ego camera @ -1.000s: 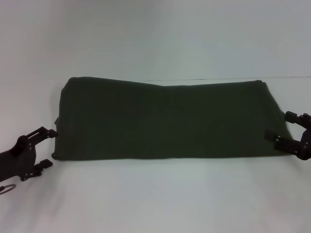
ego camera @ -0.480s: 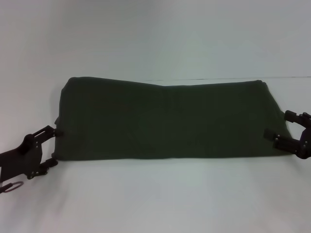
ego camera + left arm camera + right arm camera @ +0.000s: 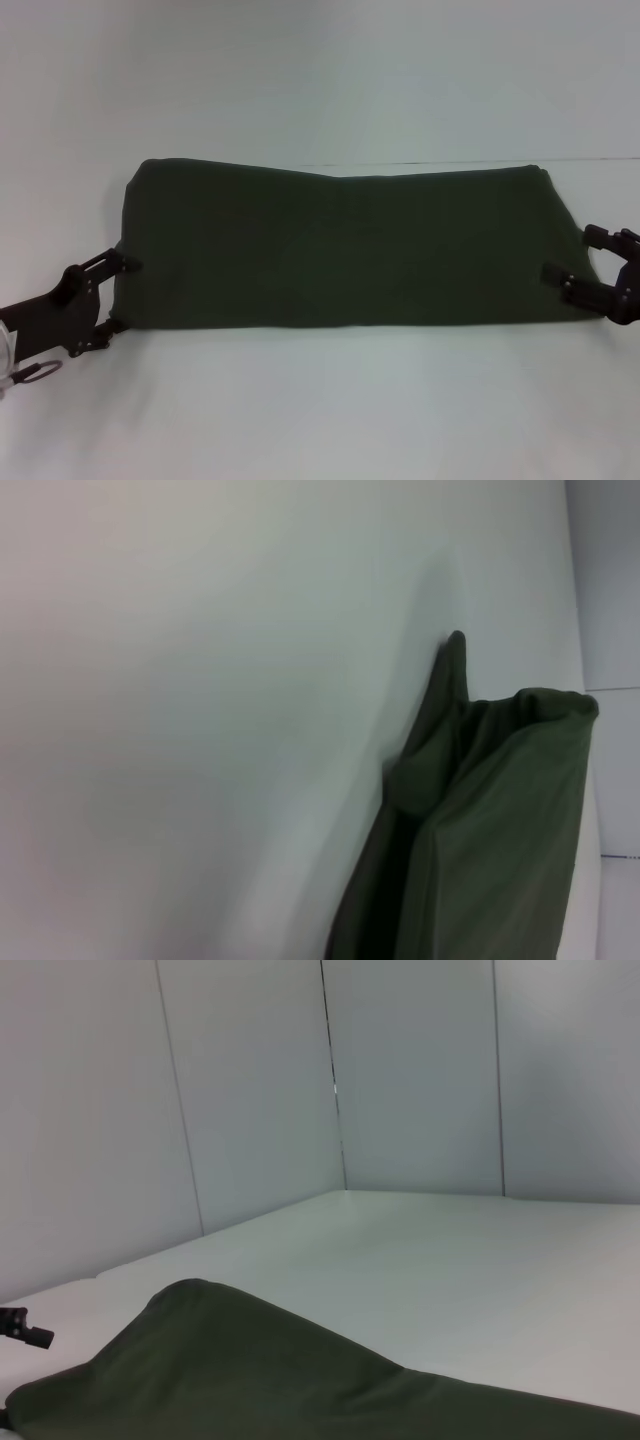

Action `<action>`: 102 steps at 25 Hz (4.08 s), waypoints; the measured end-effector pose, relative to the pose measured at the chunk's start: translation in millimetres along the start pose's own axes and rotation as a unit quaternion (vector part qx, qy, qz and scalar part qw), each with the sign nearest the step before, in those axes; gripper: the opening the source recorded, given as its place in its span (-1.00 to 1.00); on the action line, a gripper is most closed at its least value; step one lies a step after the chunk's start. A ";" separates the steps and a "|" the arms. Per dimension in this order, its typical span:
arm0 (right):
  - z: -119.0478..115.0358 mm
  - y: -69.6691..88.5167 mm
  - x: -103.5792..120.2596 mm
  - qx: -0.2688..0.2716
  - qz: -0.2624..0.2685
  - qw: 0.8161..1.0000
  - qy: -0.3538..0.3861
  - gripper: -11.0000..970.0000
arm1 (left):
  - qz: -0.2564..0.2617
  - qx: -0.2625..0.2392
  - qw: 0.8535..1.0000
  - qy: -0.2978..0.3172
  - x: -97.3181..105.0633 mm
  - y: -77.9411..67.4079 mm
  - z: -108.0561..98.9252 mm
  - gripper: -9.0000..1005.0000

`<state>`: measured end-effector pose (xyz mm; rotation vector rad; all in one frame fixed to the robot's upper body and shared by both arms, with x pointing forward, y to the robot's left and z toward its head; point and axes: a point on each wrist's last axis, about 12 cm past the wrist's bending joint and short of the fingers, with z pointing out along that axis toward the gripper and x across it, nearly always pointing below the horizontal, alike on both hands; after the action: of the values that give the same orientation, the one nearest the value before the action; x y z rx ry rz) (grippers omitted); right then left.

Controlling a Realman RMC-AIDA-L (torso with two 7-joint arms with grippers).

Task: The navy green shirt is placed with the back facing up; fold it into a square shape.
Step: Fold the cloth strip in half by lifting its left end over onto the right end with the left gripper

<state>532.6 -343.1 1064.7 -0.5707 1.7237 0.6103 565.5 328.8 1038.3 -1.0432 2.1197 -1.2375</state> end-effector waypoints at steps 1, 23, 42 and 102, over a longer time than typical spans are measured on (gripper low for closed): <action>0.1 -0.1 -0.1 0.000 0.000 1.000 0.000 0.95 | 0.001 0.000 1.000 0.000 -0.3 -0.9 0.5 0.89; -0.6 -2.2 -2.7 0.000 -0.002 1.000 -0.004 0.95 | 0.019 -0.005 1.000 0.008 3.1 -17.7 20.9 0.89; -2.3 -1.4 -0.8 0.000 0.001 1.000 -0.002 0.95 | 0.029 -0.012 0.999 0.007 1.6 -17.6 20.2 0.88; 0.3 -0.4 -1.6 -0.006 0.002 1.000 0.000 0.95 | 0.087 -0.040 0.995 0.025 -4.8 -32.6 20.9 -0.18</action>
<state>533.4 -343.1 1066.1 -0.5771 1.7217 0.6241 595.3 312.0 1056.9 -0.8470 2.2610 -1.1155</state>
